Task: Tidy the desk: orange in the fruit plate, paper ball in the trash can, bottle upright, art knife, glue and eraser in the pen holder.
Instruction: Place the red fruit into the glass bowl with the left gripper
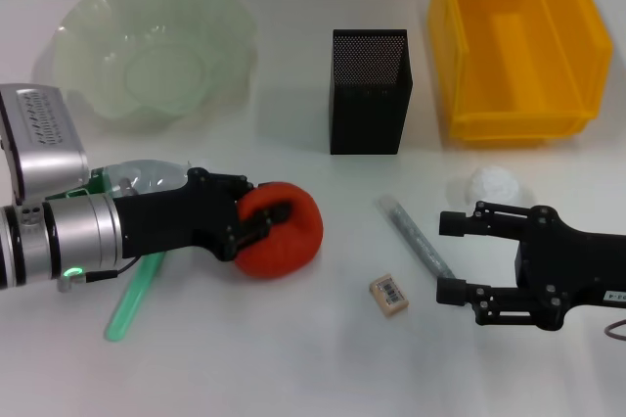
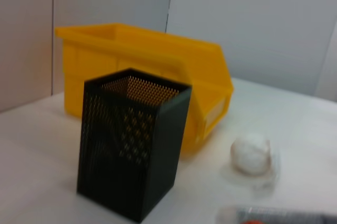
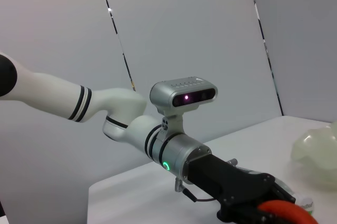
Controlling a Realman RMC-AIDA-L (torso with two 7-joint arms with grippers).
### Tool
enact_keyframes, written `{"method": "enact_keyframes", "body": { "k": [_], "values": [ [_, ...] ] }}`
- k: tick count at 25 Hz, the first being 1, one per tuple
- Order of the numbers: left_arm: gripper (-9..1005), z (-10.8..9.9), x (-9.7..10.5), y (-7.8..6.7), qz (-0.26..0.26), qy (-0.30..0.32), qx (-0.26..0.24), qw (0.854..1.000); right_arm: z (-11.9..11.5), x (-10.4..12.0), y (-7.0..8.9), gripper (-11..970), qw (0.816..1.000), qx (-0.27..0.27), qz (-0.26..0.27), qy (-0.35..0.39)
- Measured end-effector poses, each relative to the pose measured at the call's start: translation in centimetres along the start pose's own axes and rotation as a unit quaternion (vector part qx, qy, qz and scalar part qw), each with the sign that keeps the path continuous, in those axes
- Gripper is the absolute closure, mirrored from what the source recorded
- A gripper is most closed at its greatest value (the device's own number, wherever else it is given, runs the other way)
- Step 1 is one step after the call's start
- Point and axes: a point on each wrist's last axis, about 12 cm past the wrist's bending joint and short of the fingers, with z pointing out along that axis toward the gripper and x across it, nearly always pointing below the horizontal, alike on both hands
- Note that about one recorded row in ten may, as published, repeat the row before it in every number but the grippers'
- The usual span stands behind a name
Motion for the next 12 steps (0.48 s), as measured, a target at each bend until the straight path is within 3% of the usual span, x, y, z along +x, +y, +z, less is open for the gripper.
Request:
{"method": "enact_keyframes", "body": {
  "k": [7, 12],
  "values": [
    [760, -0.3, -1.7, 0.1, 0.003, -0.058, 0.006, 0.998, 0.0, 0.1, 0.1, 196, 1.000, 0.000, 0.001, -0.001],
    [807, -0.8, -4.7, 1.6, 0.019, -0.131, -0.030, 0.991, 0.2, 0.0, 0.0, 197, 1.000, -0.003, 0.001, 0.000]
  ]
}}
